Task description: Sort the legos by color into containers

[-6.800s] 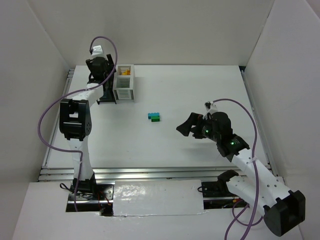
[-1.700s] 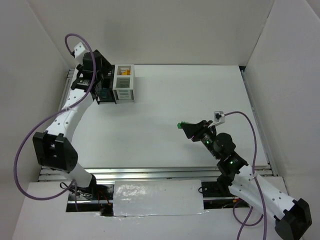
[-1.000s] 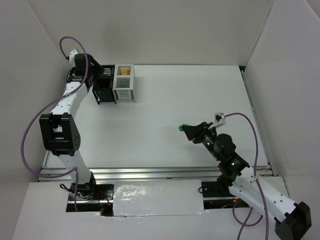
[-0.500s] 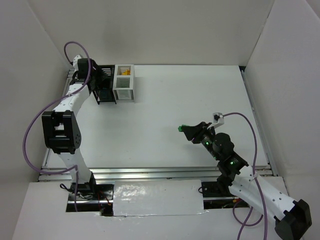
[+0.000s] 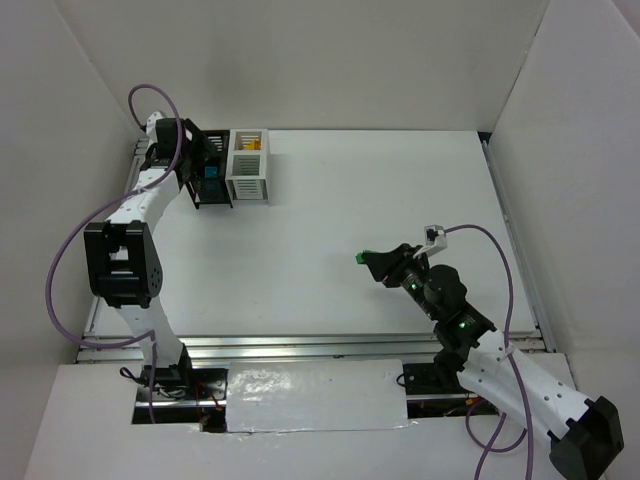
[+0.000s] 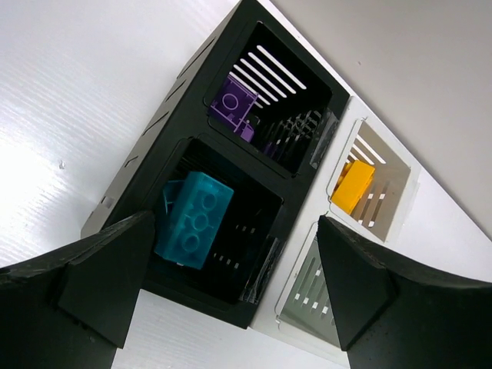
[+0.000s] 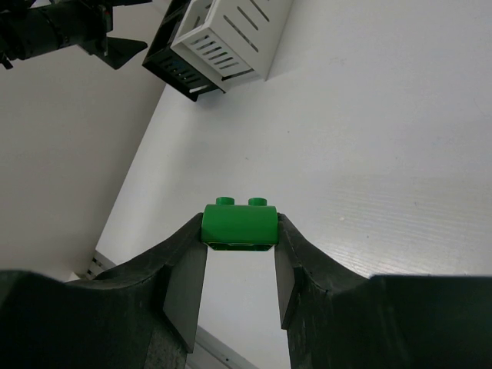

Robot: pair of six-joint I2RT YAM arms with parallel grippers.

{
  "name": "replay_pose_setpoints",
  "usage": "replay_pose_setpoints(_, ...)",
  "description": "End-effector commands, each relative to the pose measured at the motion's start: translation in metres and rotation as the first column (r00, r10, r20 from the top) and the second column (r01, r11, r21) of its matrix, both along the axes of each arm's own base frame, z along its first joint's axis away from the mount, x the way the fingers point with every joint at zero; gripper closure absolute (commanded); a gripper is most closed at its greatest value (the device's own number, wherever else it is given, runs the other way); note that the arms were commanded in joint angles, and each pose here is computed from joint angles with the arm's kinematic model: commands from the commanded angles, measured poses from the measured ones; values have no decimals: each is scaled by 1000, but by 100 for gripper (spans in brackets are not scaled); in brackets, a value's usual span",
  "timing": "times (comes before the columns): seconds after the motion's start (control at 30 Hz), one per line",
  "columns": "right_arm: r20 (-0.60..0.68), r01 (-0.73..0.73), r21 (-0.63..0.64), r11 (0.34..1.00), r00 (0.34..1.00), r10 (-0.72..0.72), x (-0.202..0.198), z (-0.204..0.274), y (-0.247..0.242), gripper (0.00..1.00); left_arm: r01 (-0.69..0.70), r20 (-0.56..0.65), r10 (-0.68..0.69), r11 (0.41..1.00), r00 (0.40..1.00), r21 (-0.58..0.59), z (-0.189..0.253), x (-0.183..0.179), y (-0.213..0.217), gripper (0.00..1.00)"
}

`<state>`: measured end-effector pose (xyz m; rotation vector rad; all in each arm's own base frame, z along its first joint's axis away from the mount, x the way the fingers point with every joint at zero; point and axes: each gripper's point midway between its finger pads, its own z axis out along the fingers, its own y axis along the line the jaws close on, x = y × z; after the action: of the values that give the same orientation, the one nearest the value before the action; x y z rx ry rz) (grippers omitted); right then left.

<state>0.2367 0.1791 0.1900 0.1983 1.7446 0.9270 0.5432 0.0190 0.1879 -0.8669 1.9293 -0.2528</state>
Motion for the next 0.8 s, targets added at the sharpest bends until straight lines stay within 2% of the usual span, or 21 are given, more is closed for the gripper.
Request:
replay_pose_setpoints(0.0,14,7,5,1000,1000,-7,2,4,0,100,-19,81,20,1000,996,-6,29,2,4,0)
replay_pose_setpoints(0.17,9,2,5,1000,1000,-2,3,5,1,100,41,179,-39,999,983,-5,73,-7,-8,0)
replay_pose_setpoints(0.23,14,-16,4,1000,1000,16,3,9,5,100,126,234,-123,992,964,2,101,-19,-27,1)
replay_pose_setpoints(0.27,15,-26,4,1000,1000,26,3,10,6,100,168,264,-165,986,950,11,112,-23,-34,0)
replay_pose_setpoints(0.3,8,-33,0,999,999,33,3,8,8,100,277,314,-264,961,912,3,133,-34,-56,1)
replay_pose_setpoints(0.4,26,-72,15,997,997,71,7,26,15,100,438,357,-416,899,836,21,153,-66,-106,2)
replay_pose_setpoints(0.43,30,-82,29,996,996,81,8,31,17,100,515,350,-492,856,797,30,149,-80,-139,2)
replay_pose_setpoints(0.5,39,-156,48,987,987,154,7,46,27,100,578,362,-568,811,739,92,159,-104,-169,1)
replay_pose_setpoints(0.53,38,-180,57,982,983,178,5,50,30,100,640,350,-630,761,693,104,153,-119,-200,1)
replay_pose_setpoints(0.6,57,-235,68,970,971,231,2,68,36,100,697,335,-686,709,646,107,150,-139,-224,1)
replay_pose_setpoints(0.63,55,-267,68,961,963,264,-2,71,39,100,767,342,-742,636,576,88,142,-156,-249,2)
replay_pose_setpoints(0.7,89,-292,73,954,954,285,-3,92,38,100,838,392,-791,539,469,84,148,-177,-271,2)
replay_pose_setpoints(0.73,97,-315,69,946,946,308,-6,97,37,100,877,435,-814,469,386,100,150,-191,-287,2)
replay_pose_setpoints(0.77,112,-344,68,937,936,335,-9,104,37,100,933,464,-845,346,267,93,154,-214,-301,2)
